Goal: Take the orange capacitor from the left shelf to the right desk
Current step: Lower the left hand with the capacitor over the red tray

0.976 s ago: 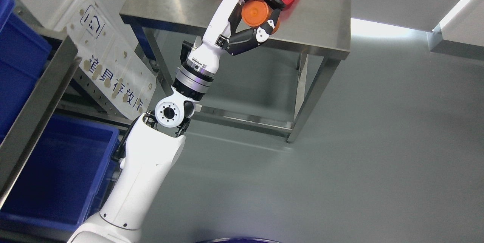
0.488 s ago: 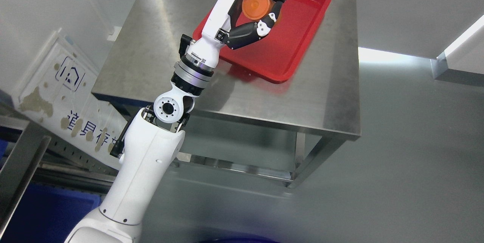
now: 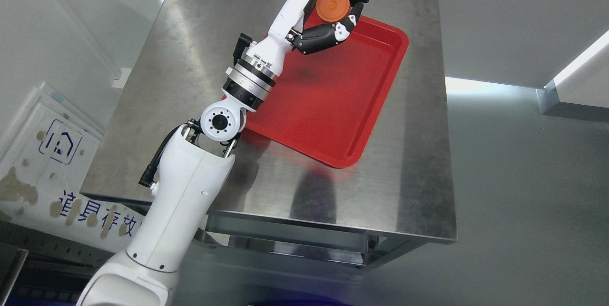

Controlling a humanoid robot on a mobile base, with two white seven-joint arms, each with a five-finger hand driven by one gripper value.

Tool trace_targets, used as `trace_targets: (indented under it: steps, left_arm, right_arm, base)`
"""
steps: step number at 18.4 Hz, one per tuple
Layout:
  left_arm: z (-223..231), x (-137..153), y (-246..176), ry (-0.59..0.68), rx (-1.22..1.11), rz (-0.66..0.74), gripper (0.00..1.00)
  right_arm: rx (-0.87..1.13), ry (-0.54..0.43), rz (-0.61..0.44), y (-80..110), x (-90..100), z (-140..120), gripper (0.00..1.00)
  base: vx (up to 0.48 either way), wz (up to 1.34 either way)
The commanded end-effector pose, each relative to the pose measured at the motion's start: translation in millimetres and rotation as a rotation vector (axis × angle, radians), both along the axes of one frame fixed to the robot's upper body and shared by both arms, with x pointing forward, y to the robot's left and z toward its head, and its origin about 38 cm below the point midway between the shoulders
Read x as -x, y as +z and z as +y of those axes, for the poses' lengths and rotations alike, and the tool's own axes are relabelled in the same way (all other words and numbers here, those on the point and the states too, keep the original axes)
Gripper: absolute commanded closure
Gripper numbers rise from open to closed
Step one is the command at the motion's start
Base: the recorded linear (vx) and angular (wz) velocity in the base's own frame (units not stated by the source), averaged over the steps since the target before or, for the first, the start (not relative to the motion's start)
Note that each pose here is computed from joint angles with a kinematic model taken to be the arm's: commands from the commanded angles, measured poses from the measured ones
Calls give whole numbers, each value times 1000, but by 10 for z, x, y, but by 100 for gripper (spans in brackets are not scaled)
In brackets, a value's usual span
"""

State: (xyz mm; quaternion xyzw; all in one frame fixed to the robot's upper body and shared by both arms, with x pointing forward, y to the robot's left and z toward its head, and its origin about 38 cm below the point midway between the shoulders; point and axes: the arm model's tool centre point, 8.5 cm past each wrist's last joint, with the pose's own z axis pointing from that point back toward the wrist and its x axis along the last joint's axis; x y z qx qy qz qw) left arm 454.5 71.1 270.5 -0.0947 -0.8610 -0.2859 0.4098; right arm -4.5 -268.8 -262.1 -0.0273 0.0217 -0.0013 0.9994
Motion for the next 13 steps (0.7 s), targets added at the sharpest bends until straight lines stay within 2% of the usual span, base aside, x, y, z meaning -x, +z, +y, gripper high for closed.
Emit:
trace_targets:
  steps: [1,5,8,10,11,13]
  left_arm:
    - [-115,38,-590,0,-126,131,96]
    - [-45,129,-715,13,-107,155,95]
    - [-5,114,-706,25,-101,157,85]
    - [-8,108,-711,30,-106,160,70]
    - [2,91,-695,38,-111,159,51]
    - [73,1,-501,58,-96,119,22]
  right_arm:
    - [18,-7,-37,5,-128,-114,0]
    - [18,-7,-37,5,-128,-114,0]
    - [18,-7,-37,5,-128,-114,0]
    - [18,-7,-37,5,-128,-114,0]
    - [18,-6,-36,5,-128,-114,0]
    - [18,-7,-37,5,-128,-114,0]
  base:
    - [157,-83]
    - [73,-18]
    - [4,15]
    - [-12,14]
    - [-15,2]
    - [-14,-14]
